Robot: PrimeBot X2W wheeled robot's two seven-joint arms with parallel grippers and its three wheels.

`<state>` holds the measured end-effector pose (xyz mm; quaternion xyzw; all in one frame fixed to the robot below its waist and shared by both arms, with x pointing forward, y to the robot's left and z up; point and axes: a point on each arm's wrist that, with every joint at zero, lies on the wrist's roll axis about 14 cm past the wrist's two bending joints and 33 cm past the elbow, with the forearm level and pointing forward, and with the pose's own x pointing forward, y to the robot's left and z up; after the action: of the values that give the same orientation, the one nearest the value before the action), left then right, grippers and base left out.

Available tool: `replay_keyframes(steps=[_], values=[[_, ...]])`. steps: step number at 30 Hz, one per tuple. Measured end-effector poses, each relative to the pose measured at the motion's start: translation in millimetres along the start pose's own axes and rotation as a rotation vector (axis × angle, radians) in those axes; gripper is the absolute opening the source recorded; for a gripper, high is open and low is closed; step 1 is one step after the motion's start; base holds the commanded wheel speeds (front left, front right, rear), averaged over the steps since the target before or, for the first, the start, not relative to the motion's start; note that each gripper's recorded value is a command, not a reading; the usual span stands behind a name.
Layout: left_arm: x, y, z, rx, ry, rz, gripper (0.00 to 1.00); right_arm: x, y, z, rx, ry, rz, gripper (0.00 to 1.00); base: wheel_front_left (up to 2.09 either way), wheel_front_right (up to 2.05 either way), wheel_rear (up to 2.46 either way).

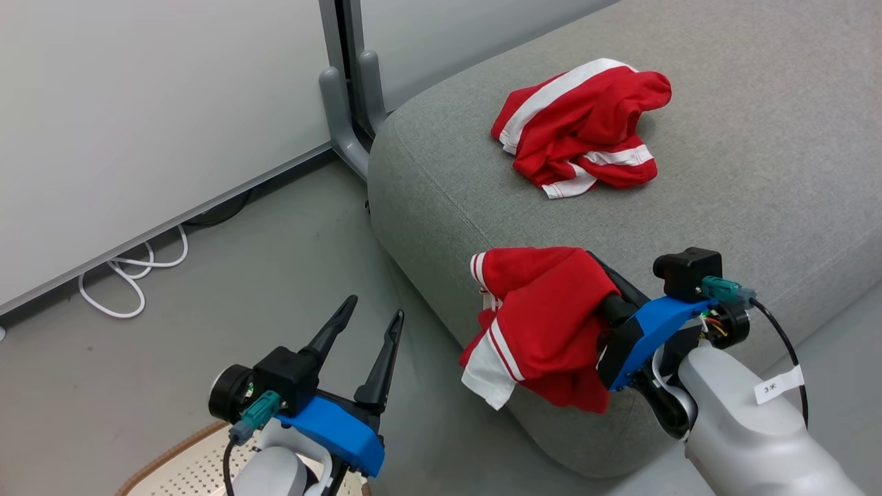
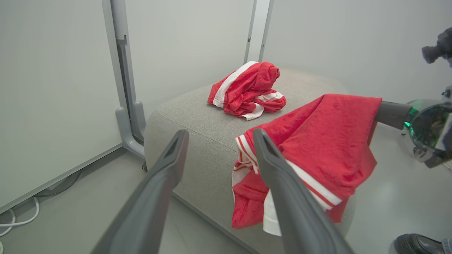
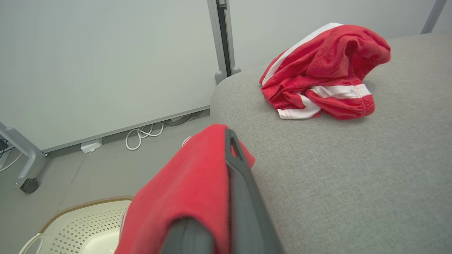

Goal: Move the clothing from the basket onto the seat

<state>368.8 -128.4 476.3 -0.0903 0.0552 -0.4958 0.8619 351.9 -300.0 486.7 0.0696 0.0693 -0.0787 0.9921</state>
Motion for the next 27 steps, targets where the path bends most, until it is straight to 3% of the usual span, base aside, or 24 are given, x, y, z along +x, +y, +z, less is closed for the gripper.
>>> replay_keyframes(steps=[6, 18, 27], values=[[0.3, 5.8, 1.6, 0.000, -0.012, 0.010, 1.00, 12.2, 1.9, 31.9, 0.048, -0.081, 0.011, 0.00, 0.00, 0.00, 0.00], [3.5, 38.5, -12.0, 0.011, -0.009, 0.010, 1.00, 58.2, -59.7, 203.1, -0.255, -0.315, -0.061, 0.00, 0.00, 0.00, 0.00], [13.6, 77.6, -25.2, 0.007, -0.030, 0.005, 1.00, 93.6, -95.8, 269.3, -0.366, -0.437, -0.187, 0.00, 0.00, 0.00, 0.00]])
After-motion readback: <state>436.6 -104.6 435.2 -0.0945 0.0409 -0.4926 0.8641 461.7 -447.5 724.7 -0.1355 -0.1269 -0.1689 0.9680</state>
